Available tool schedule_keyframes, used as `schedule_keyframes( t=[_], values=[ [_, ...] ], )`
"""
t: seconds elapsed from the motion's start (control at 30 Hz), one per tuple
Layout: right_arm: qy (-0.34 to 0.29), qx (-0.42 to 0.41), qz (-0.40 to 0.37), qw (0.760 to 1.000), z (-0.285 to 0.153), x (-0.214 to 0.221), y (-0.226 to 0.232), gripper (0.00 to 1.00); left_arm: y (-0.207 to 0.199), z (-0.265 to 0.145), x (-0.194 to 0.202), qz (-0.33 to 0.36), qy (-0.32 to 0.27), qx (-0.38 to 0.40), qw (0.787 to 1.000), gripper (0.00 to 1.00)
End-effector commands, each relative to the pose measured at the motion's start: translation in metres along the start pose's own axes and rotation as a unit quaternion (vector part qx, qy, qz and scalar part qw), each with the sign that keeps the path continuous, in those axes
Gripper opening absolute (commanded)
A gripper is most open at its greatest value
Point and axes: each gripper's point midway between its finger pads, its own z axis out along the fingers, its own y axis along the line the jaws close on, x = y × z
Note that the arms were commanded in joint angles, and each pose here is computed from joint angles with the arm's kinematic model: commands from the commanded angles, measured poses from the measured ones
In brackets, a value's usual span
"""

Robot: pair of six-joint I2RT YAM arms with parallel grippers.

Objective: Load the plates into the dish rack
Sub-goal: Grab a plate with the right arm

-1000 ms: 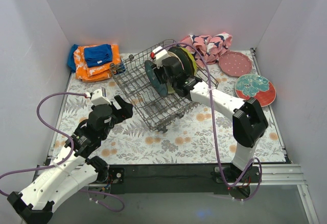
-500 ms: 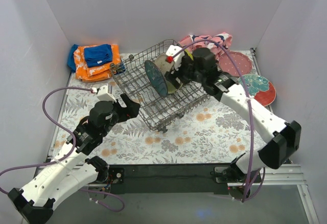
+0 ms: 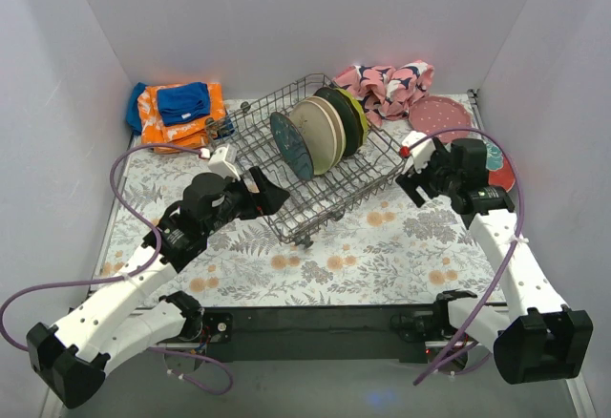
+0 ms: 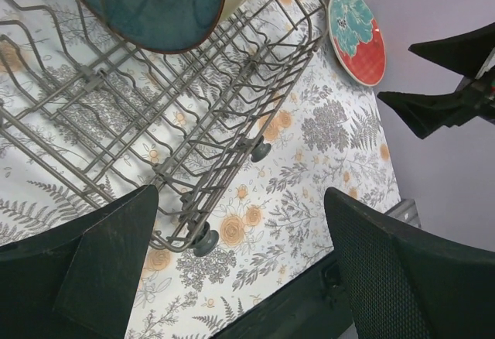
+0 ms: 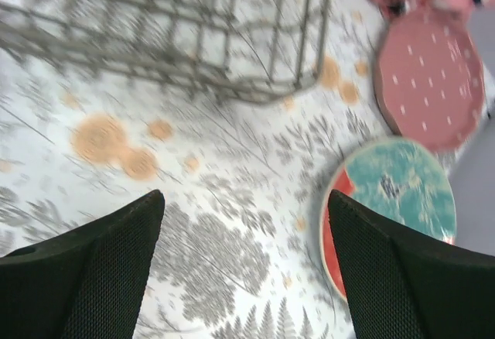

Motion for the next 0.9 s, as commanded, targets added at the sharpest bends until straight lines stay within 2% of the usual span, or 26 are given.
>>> schedule_keyframes(
  t=[0.0,0.13,0.33,0.63,0.87],
  values=[
    [0.068,0.062,-0.014,0.996,-0.016,0.064,-0.037,0.92,-0.027,-0.002,-0.009,-0.002,0.006,0.049,0.999,0.87],
    [0.124,0.064,-0.028,0.990,-0.019,0.114,-0.054,0.91,-0.030,-0.002,-0.007,-0.007,0.010,0.060,0.998,0.87],
    [0.198,0.081,-0.122,0.969,-0.005,0.168,-0.083,0.91,-0.030,-0.001,-0.003,-0.010,0.018,0.065,0.998,0.87],
    [0.234,0.111,-0.190,0.947,0.023,0.200,-0.113,0.86,-0.028,0.001,-0.001,-0.010,0.021,0.060,0.998,0.87],
    [0.259,0.117,-0.220,0.933,0.033,0.224,-0.113,0.82,-0.029,0.006,-0.001,-0.009,0.028,0.056,0.998,0.87]
  ],
)
